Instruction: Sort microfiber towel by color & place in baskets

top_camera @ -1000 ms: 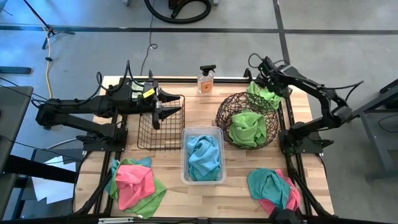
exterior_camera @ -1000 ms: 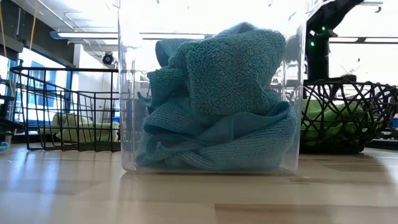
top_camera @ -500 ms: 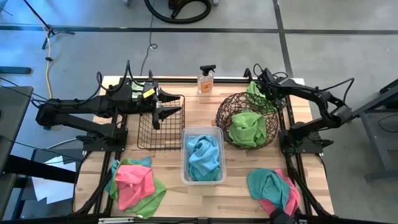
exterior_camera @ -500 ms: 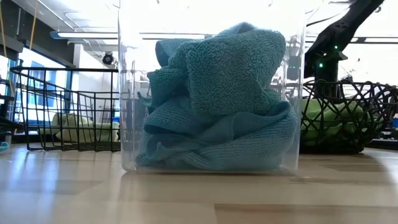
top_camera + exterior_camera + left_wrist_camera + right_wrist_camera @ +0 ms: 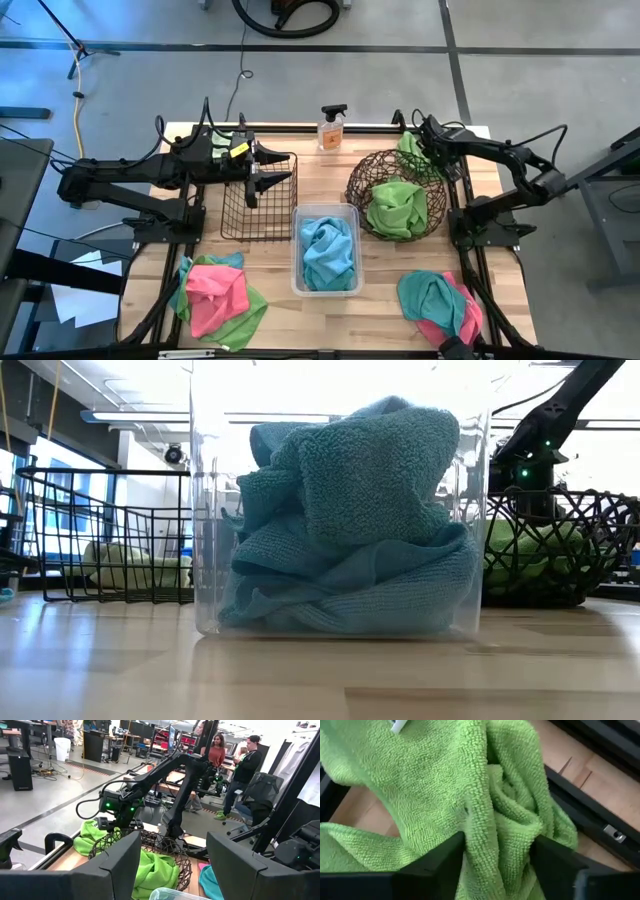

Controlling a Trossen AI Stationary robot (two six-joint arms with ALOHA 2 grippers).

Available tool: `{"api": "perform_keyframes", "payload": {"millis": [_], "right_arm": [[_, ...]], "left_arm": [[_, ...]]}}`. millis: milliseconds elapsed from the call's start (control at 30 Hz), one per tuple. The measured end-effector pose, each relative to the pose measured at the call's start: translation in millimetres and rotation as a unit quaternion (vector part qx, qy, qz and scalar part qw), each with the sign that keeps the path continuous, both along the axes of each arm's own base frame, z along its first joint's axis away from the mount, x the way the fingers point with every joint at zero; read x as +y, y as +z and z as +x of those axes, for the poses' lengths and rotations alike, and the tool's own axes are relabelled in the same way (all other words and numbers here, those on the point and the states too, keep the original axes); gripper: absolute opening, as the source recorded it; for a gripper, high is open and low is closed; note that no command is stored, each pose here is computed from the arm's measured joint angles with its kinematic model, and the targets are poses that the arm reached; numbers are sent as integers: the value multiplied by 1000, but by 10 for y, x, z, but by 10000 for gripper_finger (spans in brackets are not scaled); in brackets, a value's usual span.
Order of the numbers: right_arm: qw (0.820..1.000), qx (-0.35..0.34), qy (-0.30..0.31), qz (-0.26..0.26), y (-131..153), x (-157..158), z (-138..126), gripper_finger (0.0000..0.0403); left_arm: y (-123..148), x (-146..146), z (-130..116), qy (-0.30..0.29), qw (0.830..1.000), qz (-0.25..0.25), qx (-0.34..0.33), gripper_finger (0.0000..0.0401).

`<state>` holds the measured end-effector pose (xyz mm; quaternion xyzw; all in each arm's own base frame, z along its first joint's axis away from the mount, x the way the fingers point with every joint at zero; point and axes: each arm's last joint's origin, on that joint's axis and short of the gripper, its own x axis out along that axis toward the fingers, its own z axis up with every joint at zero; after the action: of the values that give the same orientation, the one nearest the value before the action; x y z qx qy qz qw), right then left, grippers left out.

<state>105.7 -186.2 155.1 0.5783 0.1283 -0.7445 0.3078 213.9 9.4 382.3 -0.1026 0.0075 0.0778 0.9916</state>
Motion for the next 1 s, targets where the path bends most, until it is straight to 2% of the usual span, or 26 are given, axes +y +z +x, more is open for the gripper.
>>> {"api": "perform_keyframes", "payload": {"millis": [100,233,267,400,533,667,1000], "right_arm": [[1000,2,3,1,0,1,-3,144],[1000,15,25,0,1,-3,-5,30],[999,20,30,-1,2,-4,-6,16],[999,28,44,-1,3,-4,-4,23],[998,29,51,-3,4,-10,0,5],[998,21,53,-14,42,-7,0,5],[990,-23,31,-134,437,72,-71,1]], "left_arm": [[0,0,0,0,1000,0,0,216],[0,0,0,0,1000,0,0,216],[0,0,0,0,1000,0,0,216],[1,0,0,0,1000,-1,-1,216],[6,0,0,1,1000,-13,-5,216],[7,0,0,1,1000,-13,-6,216],[7,0,0,1,1000,-13,-6,216]]}}
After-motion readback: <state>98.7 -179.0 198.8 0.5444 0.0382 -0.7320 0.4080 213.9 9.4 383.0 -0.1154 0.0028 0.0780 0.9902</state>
